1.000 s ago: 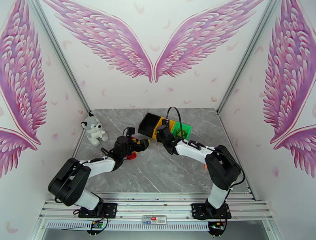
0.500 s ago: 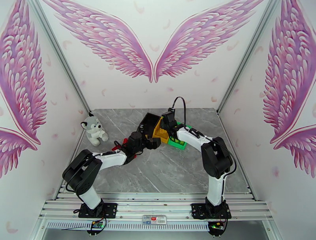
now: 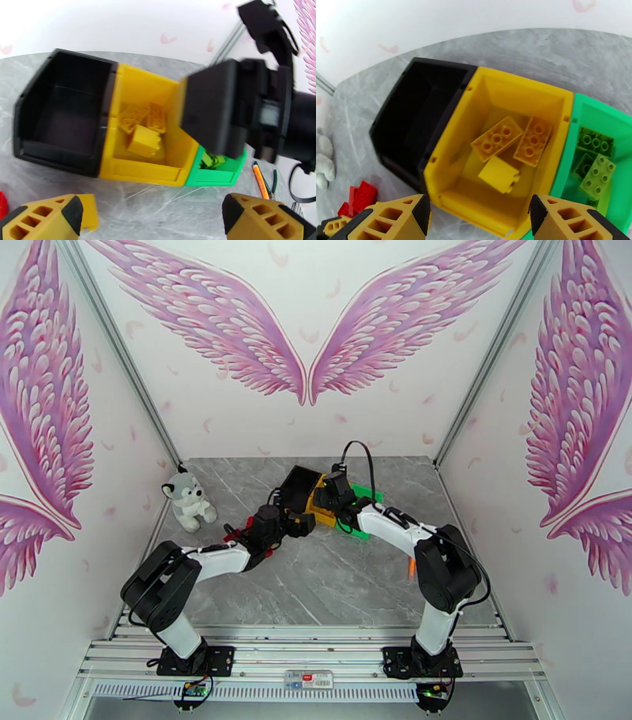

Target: Sort the legos into containers by color

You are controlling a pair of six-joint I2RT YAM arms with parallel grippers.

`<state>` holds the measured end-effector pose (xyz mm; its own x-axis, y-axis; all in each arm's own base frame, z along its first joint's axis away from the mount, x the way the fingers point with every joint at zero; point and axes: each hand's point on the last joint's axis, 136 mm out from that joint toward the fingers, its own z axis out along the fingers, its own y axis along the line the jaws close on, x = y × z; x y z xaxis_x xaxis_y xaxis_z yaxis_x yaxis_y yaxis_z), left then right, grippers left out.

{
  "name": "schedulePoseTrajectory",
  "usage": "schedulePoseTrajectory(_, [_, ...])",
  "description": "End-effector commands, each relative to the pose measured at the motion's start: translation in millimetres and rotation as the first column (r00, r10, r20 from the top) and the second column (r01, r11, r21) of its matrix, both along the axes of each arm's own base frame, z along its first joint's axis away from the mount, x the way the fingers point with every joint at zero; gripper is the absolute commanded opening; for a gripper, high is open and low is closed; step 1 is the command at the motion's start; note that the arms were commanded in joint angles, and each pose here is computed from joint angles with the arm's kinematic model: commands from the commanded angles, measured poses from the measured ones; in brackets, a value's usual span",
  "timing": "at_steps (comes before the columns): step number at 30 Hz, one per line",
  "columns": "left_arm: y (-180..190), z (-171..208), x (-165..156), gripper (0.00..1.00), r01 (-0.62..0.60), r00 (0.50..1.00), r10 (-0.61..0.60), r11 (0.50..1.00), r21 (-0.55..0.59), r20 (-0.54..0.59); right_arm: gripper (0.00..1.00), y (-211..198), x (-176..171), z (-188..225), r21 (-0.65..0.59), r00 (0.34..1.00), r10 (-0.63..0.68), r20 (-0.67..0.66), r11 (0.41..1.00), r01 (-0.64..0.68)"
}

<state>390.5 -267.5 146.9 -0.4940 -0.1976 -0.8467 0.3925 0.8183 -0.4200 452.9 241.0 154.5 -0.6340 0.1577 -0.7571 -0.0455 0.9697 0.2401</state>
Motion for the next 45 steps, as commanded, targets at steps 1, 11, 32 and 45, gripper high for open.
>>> schedulePoseTrajectory(1, [31, 18, 5, 0.99, -0.106, 0.993, 0.108, 0.993, -0.042, 0.041, 0.75, 24, -15, 10, 0.023, 0.997, 0.066, 0.034, 0.997, -0.067])
schedulePoseTrajectory(11, [111, 1, 4, 0.99, -0.268, 0.963, 0.264, 0.954, -0.133, -0.044, 0.77, 101, -38, -30, 0.004, 0.981, 0.194, -0.023, 0.981, -0.194])
schedulePoseTrajectory(32, [173, 17, -42, 0.99, -0.379, 0.924, 0.382, 0.915, -0.135, -0.003, 0.68, 120, -19, -105, -0.052, 0.989, 0.082, -0.120, 0.995, -0.089])
schedulePoseTrajectory(45, [166, 11, -33, 0.99, -0.360, 0.933, 0.360, 0.923, -0.138, -0.026, 0.61, 119, -21, -114, -0.048, 0.989, 0.075, -0.127, 0.995, -0.082])
